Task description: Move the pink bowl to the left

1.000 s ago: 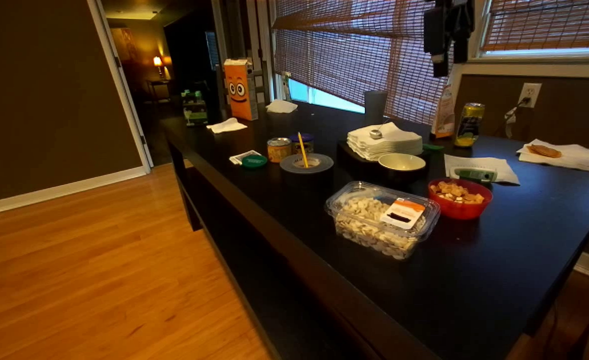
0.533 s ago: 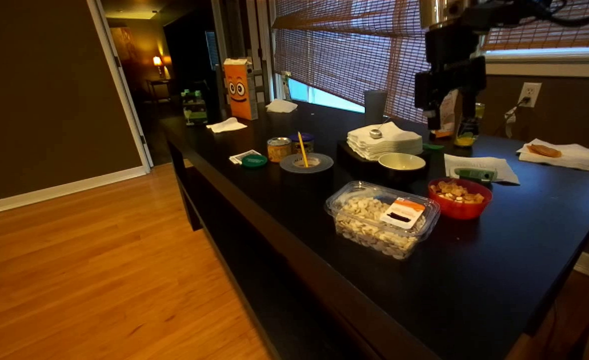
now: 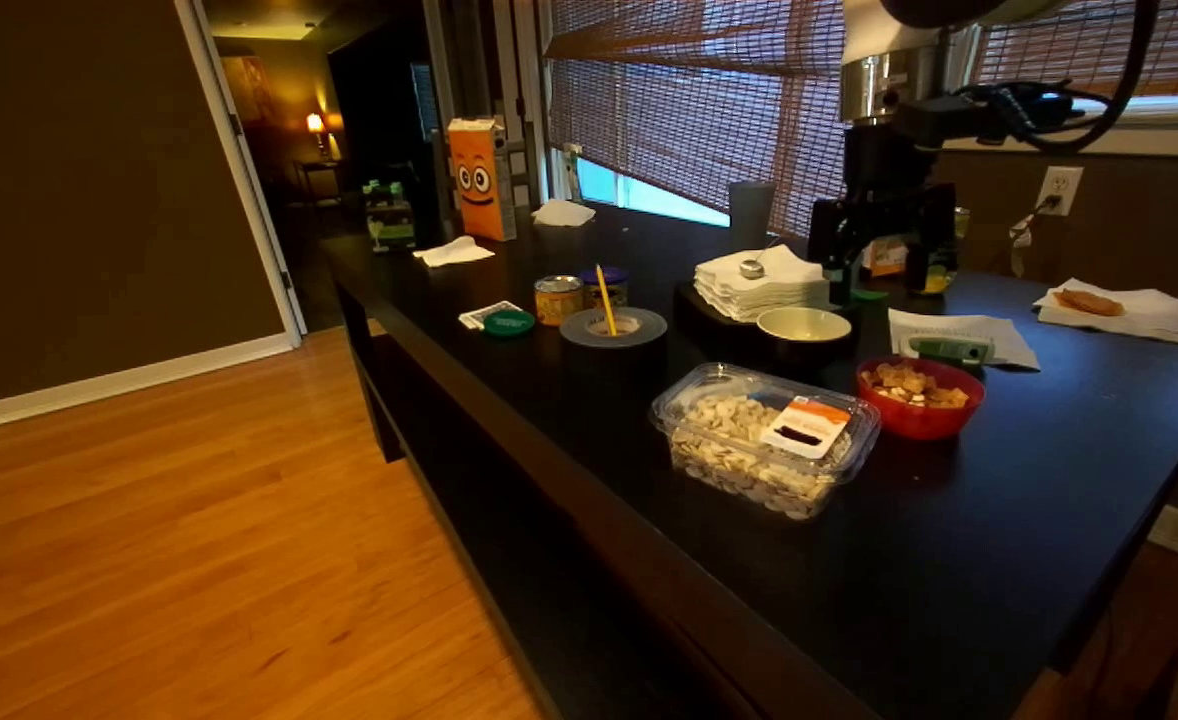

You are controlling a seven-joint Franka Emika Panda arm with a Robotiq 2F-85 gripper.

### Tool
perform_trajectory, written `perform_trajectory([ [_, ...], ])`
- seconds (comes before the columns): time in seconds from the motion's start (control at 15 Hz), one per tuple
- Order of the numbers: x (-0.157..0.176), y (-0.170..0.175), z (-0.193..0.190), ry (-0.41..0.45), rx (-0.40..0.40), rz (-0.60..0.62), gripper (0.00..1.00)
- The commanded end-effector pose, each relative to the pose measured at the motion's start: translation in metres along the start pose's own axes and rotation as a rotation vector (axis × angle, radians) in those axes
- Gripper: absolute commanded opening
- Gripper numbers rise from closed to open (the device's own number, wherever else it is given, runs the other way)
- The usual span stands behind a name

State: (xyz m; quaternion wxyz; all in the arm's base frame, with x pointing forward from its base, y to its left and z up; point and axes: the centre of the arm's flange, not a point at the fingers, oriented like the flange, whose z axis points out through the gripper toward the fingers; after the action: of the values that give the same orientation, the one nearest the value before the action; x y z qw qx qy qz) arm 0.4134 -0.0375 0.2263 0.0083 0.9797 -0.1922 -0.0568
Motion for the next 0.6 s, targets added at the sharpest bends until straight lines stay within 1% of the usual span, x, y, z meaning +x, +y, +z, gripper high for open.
perform_trajectory([
  [0.0,0.000,0.000,0.000,0.000,0.001,0.001,1.00],
  [0.07,0.002,-0.001,0.000,0.014,-0.006,0.043,1.00],
  [0.2,0.004,-0.004,0.003,0.046,-0.008,0.074,1.00],
  [0.53,0.001,-0.012,0.025,0.042,0.017,0.187,1.00],
])
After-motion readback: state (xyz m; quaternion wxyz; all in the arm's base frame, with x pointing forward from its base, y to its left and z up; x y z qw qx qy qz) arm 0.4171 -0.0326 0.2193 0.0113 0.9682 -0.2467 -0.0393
